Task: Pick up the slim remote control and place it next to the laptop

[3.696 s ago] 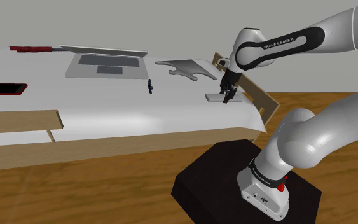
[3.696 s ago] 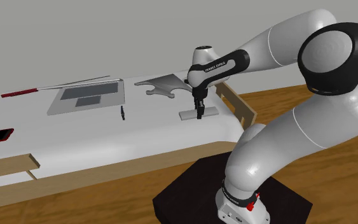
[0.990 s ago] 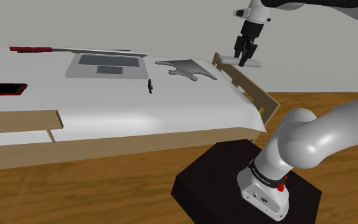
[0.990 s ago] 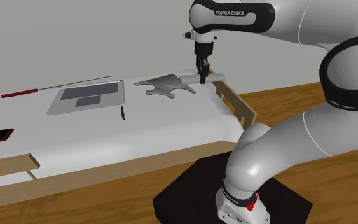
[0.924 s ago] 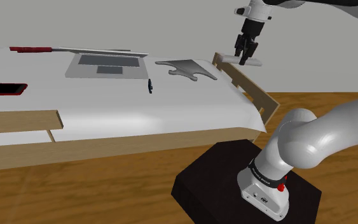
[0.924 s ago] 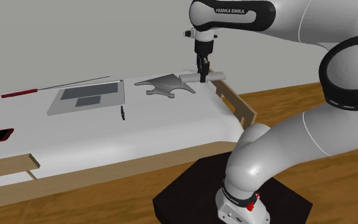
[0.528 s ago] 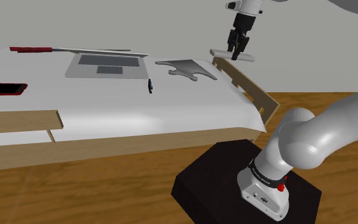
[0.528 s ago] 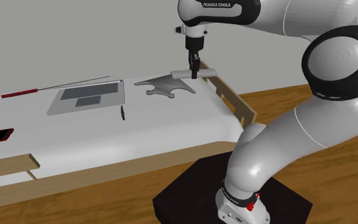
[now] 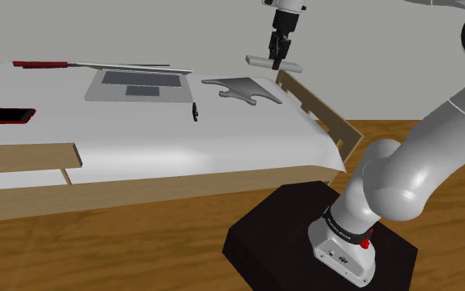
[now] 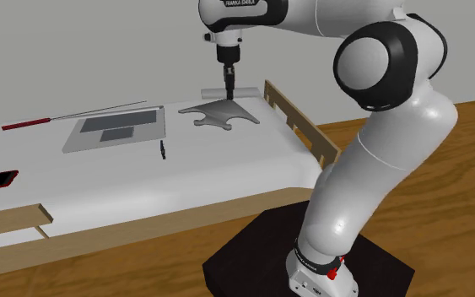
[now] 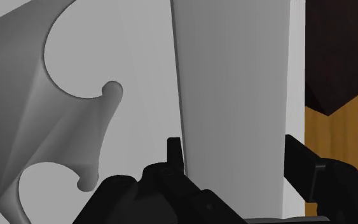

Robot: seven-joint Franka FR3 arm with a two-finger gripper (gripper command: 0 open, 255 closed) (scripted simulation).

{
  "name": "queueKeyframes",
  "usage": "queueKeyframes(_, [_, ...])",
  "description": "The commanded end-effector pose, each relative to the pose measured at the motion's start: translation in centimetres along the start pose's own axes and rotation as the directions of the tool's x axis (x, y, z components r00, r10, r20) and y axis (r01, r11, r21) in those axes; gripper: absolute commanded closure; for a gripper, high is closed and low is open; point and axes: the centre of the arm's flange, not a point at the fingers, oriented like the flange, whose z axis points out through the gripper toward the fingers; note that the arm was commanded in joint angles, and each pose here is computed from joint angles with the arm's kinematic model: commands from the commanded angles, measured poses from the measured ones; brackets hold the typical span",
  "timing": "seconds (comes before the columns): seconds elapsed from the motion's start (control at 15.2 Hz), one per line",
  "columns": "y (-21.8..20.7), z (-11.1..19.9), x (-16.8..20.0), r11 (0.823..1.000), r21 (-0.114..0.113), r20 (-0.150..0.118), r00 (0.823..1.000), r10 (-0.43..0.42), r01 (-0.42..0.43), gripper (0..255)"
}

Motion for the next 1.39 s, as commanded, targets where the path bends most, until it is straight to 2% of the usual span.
queueKeyframes(0.0, [0.9, -0.1, 2.8, 1.0, 0.0, 0.0, 1.0, 0.0, 0.0, 255])
queueKeyframes(0.86, [8.4, -0.3, 18.6, 1.0, 0.0, 0.0, 1.0, 0.0, 0.0, 255])
queueKeyframes(1.32, [8.5, 3.4, 18.6, 1.0, 0.0, 0.0, 1.0, 0.0, 0.0, 255])
